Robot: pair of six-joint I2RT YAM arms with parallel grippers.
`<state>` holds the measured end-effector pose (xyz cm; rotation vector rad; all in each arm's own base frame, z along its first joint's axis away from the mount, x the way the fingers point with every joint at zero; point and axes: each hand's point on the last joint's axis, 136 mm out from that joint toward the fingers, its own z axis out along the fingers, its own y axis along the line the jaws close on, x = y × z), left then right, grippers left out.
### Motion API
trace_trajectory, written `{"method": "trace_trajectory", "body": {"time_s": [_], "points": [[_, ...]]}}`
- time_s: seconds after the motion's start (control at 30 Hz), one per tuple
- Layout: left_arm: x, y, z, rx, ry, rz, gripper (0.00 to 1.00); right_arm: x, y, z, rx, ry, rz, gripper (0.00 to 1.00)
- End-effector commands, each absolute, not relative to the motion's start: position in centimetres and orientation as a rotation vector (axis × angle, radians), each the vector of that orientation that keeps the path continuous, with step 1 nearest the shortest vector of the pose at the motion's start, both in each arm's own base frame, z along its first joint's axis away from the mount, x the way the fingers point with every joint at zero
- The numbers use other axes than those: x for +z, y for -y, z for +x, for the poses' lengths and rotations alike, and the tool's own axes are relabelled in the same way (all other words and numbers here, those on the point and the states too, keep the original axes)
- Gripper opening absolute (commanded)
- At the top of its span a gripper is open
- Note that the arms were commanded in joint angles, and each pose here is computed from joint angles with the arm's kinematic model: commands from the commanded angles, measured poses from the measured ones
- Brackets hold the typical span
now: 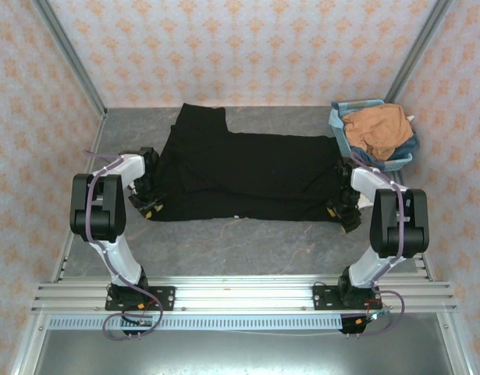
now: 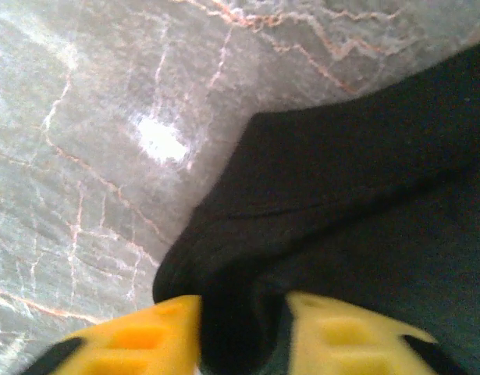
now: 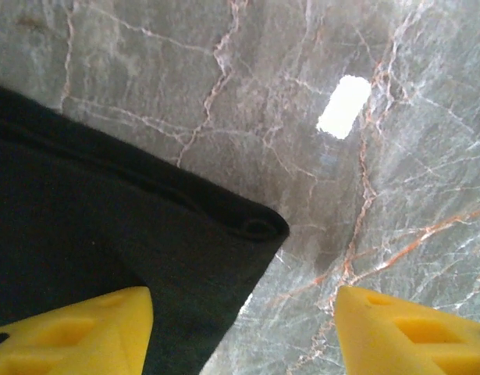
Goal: Fold and stack the t-shirts
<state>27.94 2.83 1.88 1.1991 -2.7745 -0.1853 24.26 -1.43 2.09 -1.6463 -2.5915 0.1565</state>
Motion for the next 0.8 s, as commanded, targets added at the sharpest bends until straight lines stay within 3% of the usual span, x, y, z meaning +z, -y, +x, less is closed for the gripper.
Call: {"method": "trace_trajectory", "body": {"time_s": [0.0, 0.07, 0.23, 0.37, 0.77], "points": [[1.8, -4.8, 29.3, -0.320, 2.804, 1.233, 0.11, 1.5, 2.7, 24.3, 0.257, 2.607, -1.640, 0.56], [1.8, -5.3, 29.5, -0.369, 2.798, 1.230, 0.00, 1.4, 3.1, 24.7, 0.292, 2.620, -1.622, 0.50], [1.9, -7.4, 28.6, -0.488, 2.756, 1.279, 0.00, 2.1, 3.5, 25.4, 0.312, 2.659, -1.608, 0.26], [2.2, -9.2, 27.0, -0.511, 2.693, 1.375, 0.00, 2.0, 1.9, 25.7, 0.207, 2.666, -1.545, 0.17], [2.9, -13.9, 21.3, -0.458, 2.486, 1.728, 0.00, 1.8, -6.1, 28.0, 0.189, 2.806, -1.237, 0.16]]}}
